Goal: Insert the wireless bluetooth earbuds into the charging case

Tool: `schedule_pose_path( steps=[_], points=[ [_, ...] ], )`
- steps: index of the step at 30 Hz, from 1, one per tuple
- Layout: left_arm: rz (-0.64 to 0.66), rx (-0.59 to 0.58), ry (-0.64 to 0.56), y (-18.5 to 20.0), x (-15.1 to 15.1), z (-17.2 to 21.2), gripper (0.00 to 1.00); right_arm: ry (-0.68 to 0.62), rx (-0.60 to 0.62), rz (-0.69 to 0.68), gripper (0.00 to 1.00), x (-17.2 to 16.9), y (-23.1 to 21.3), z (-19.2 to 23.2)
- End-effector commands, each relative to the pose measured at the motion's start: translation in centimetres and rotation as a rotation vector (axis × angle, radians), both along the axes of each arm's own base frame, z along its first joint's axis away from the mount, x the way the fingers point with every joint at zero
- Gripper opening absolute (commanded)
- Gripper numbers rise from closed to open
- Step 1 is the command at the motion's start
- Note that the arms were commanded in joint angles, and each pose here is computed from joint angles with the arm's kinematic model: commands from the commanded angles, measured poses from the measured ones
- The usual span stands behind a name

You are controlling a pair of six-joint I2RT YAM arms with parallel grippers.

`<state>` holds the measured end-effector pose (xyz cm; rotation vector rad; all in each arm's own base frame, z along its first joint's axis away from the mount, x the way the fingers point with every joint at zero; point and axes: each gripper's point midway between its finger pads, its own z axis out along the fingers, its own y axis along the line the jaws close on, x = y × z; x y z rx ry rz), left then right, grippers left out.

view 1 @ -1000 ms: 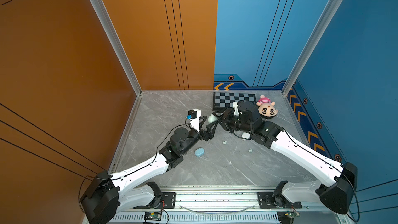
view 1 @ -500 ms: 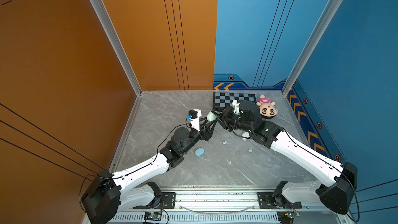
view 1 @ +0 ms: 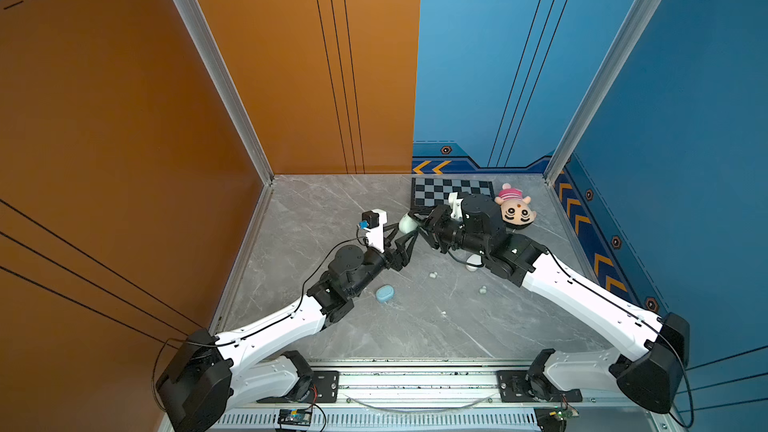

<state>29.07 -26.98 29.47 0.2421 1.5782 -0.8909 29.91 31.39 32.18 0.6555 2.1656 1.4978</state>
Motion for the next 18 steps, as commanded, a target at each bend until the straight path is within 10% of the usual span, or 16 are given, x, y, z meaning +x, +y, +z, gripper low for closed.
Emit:
schedule_pose_path(
  steps=[1,18],
  points=[
    [0.0,-0.08,-0.084,0.41,-0.29,4.05,0.65,-0.001,0.01,0.026,0.25,-0.87,0.38,-0.03],
    [-0.021,-0.086,-0.088,0.23,-0.43,4.33,0.48,-0.012,0.031,0.026,0.25,-0.92,0.43,0.23]
  ],
)
